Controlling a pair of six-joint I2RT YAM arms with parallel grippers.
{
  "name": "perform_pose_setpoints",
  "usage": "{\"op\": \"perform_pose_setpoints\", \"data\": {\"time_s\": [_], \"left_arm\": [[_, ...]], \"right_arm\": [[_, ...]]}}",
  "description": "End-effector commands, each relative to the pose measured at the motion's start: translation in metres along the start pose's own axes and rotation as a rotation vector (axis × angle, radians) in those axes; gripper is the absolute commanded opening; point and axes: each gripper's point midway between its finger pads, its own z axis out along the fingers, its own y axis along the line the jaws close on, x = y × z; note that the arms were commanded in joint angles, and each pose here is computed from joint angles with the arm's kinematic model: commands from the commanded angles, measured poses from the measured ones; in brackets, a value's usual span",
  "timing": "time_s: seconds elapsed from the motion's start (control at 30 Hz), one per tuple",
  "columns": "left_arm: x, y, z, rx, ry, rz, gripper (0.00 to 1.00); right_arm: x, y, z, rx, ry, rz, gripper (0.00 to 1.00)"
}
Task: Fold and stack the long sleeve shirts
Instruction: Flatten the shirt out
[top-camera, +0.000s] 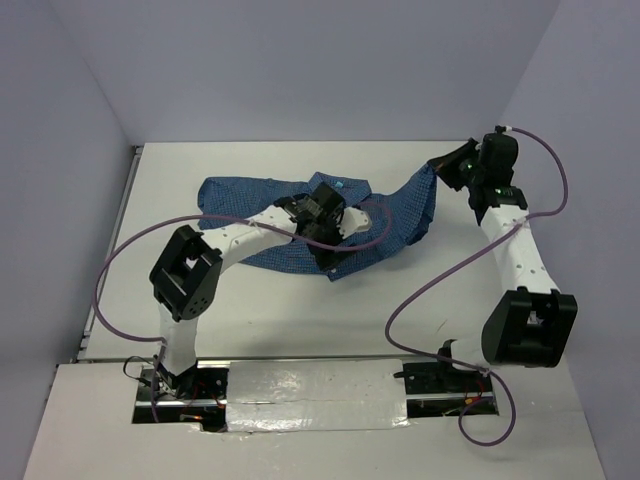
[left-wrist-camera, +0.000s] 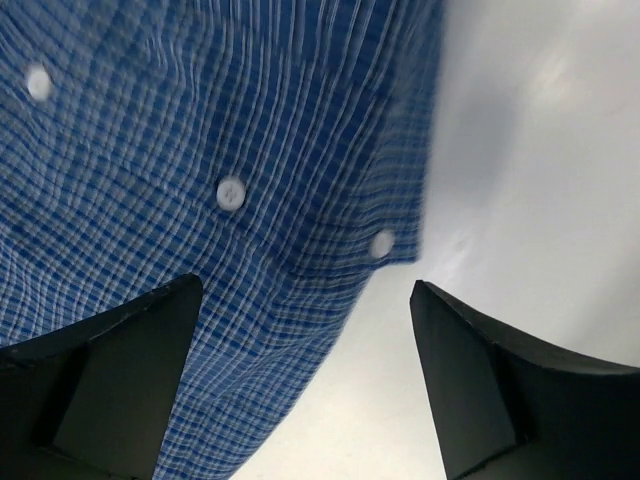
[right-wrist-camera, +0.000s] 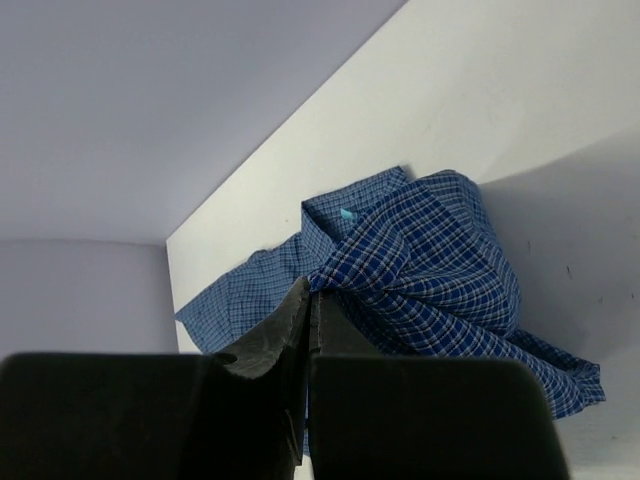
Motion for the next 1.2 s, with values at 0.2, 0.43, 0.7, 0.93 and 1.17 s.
{"op": "perform_pose_setpoints", "data": {"time_s": [0.2, 0.43, 0.7, 0.93, 1.17], "left_arm": [[0.078, 0.030, 0.042, -0.205, 0.166, 0.154, 0.98], [0.082, 0.102, 0.012, -0.392, 0.099, -0.020, 0.00], [0.051, 0.220, -0.231, -0.710, -0.145, -0.023, 0.00], [-0.009, 0.244, -0.331, -0.762, -0.273, 0.223, 0.00], [-0.036, 0.247, -0.202, -0.494, -0.354, 0.142, 0.36]], "right_arm": [[-0.004, 0.023, -0.028, -0.087, -0.068, -0.109, 0.00], [0.057, 0.059, -0.040, -0.163, 0.023, -0.294, 0.00], [0.176, 0.205, -0.153, -0.762, 0.168, -0.624, 0.00], [0.205, 0.288, -0.231, -1.097, 0.179, -0.581, 0.00], [0.186, 0.225, -0.154, -0.741, 0.175, -0.415, 0.00]]}}
